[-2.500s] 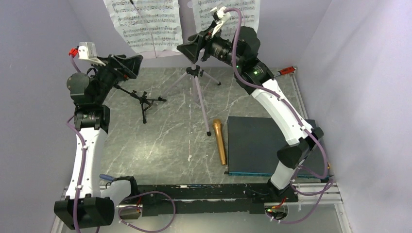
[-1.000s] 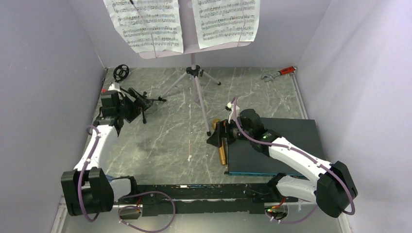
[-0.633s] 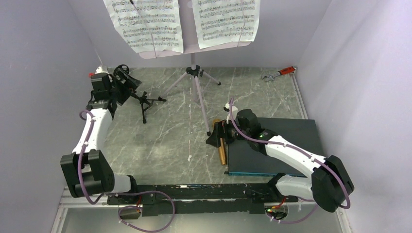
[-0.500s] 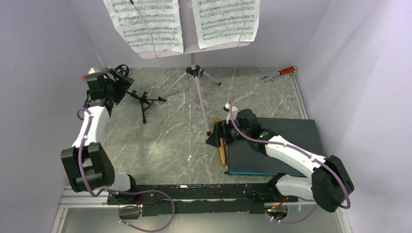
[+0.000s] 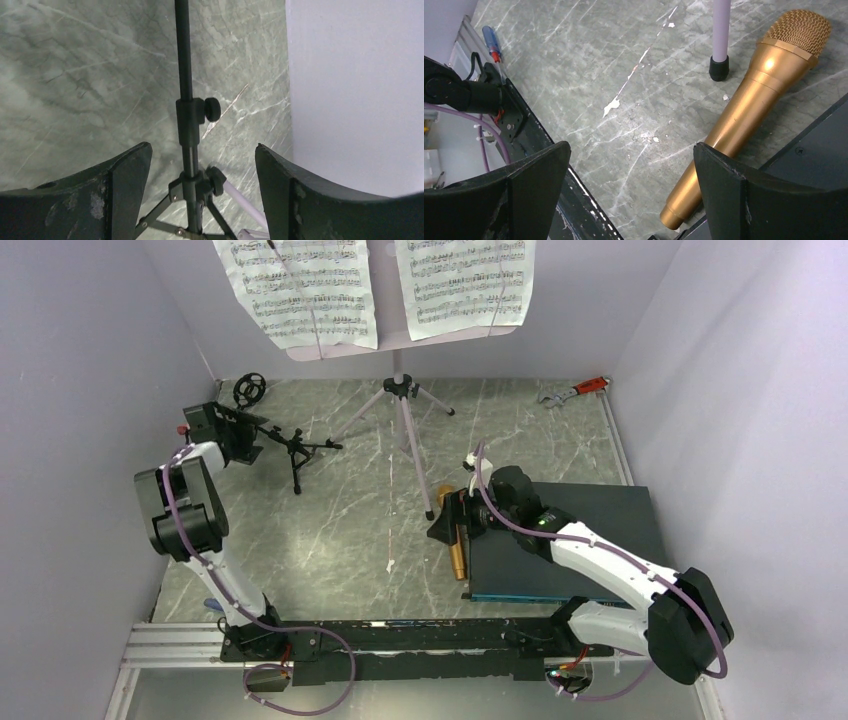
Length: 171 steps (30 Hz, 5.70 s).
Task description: Set up the instrument practice props
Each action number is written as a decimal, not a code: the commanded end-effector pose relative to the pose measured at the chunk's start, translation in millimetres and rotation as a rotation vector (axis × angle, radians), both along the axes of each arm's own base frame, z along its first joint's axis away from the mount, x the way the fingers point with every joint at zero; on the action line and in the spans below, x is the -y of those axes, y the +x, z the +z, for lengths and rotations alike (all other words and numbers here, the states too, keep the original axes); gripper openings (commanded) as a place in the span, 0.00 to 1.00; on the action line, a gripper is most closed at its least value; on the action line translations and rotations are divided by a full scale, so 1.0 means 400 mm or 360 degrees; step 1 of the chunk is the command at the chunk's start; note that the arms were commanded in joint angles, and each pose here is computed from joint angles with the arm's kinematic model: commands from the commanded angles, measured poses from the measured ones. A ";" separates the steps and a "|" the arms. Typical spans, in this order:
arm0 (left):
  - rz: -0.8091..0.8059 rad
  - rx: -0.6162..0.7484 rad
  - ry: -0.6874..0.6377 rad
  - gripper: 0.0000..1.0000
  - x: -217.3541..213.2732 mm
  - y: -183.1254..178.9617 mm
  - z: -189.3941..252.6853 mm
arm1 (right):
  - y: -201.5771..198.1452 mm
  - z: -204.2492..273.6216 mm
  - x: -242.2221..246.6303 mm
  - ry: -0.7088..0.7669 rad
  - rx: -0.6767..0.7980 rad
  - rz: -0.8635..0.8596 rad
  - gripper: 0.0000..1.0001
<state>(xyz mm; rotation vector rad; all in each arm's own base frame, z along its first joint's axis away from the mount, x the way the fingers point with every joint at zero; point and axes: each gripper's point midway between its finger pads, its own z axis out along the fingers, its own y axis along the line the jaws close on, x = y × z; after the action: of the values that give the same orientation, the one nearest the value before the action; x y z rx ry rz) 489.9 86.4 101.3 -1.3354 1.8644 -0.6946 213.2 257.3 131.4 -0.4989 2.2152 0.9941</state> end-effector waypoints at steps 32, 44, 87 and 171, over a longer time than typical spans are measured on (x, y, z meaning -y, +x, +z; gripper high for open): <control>0.0076 0.0148 -0.0294 0.03 -0.034 0.200 -0.189 | 0.062 0.009 0.026 -0.0137 0.0157 -0.0090 0.98; 0.0109 0.0287 -0.0080 0.03 -0.059 0.108 -0.034 | 0.056 0.045 0.019 -0.0068 0.0189 -0.0081 0.98; -0.0685 0.0944 0.0743 0.03 0.277 -0.548 0.430 | -0.004 0.191 0.021 0.0231 0.0288 -0.0068 1.00; -0.0918 0.1572 0.1390 0.21 0.648 -0.590 0.245 | 0.091 -0.023 0.034 -0.0023 0.0061 -0.0103 0.99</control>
<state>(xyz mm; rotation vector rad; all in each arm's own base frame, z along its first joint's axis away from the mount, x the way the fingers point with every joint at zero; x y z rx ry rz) 254.1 -169.9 224.2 0.1520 1.2907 -0.5295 232.4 239.4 105.3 -0.4047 2.2578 1.0349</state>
